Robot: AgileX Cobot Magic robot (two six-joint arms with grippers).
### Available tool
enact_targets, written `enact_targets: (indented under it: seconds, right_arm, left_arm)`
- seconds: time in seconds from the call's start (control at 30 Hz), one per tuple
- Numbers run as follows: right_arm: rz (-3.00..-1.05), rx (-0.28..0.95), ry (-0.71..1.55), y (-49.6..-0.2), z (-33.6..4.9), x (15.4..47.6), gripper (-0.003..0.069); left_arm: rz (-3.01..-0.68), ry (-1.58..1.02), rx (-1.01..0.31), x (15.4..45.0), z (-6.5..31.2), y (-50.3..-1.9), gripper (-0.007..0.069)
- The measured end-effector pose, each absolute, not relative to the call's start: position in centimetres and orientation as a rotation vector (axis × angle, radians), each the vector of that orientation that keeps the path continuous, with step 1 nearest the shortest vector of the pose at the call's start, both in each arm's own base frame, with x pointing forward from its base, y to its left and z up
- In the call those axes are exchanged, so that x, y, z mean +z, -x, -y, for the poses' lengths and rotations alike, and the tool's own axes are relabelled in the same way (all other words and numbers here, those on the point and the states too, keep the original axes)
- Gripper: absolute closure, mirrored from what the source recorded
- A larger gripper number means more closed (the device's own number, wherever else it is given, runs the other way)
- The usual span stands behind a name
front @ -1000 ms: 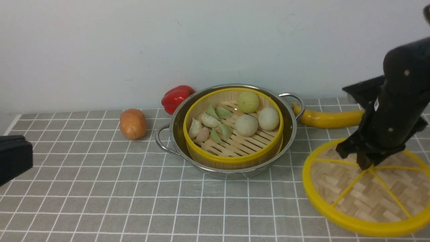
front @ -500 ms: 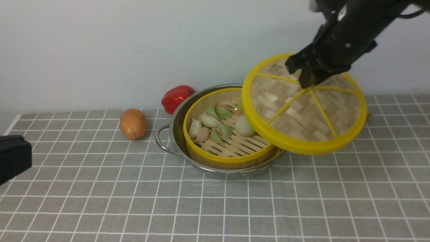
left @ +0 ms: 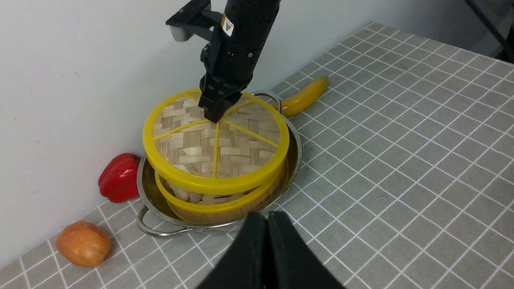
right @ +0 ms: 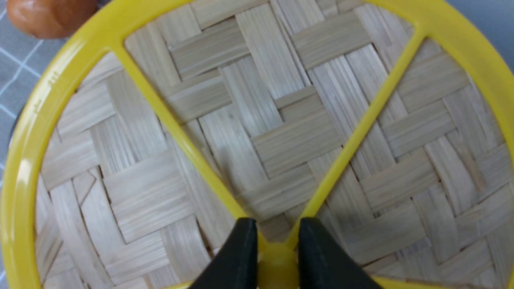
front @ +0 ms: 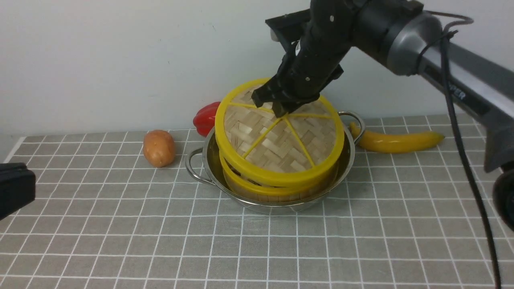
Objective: Place the steamer in the pot on the grey tablecloth, and put the lid on the steamer.
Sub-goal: 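Place the bamboo steamer lid onto the steamer basket in the pot with the right gripper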
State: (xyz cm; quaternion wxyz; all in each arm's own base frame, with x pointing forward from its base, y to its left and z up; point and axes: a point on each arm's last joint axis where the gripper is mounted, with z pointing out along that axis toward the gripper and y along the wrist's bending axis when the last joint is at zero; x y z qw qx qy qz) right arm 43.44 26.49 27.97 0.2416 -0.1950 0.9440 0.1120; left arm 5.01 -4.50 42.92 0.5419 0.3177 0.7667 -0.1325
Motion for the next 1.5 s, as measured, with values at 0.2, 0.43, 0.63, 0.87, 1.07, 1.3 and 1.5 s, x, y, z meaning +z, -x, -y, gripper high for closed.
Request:
enact_targets:
  seconds: [0.2, 0.43, 0.63, 0.87, 1.07, 1.3, 1.5]
  right_arm:
    - [-2.597, 0.279, 0.539, -44.0, -26.7, 26.6, 0.0516]
    - [-2.608, 0.246, 0.559, -44.3, -26.7, 25.6, 0.0516]
    - [-2.616, 0.236, 0.595, -44.5, -26.8, 24.8, 0.0516]
    - [-2.587, 0.241, 0.644, -44.5, -27.0, 24.9, 0.0516]
    - [-2.55, 0.274, 0.656, -44.7, -27.2, 25.1, 0.0516]
    - [-2.537, 0.274, 0.668, -44.7, -27.3, 25.1, 0.0516]
    - [-2.529, 0.271, 0.679, -44.8, -27.3, 25.2, 0.0516]
  left_arm:
    - [-1.821, -0.755, -0.314, 42.9, 4.5, -5.0, 0.0647]
    - [-1.821, -0.755, -0.314, 42.9, 4.5, -5.0, 0.0647]
    - [-1.82, -0.756, -0.313, 42.9, 4.5, -5.0, 0.0647]
    - [-1.82, -0.756, -0.313, 42.9, 4.5, -5.0, 0.0647]
    - [-1.82, -0.756, -0.313, 42.9, 4.5, -5.0, 0.0647]
    - [-1.821, -0.757, -0.313, 42.9, 4.5, -5.0, 0.0647]
    - [-1.823, -0.758, -0.313, 42.9, 4.5, -5.0, 0.0647]
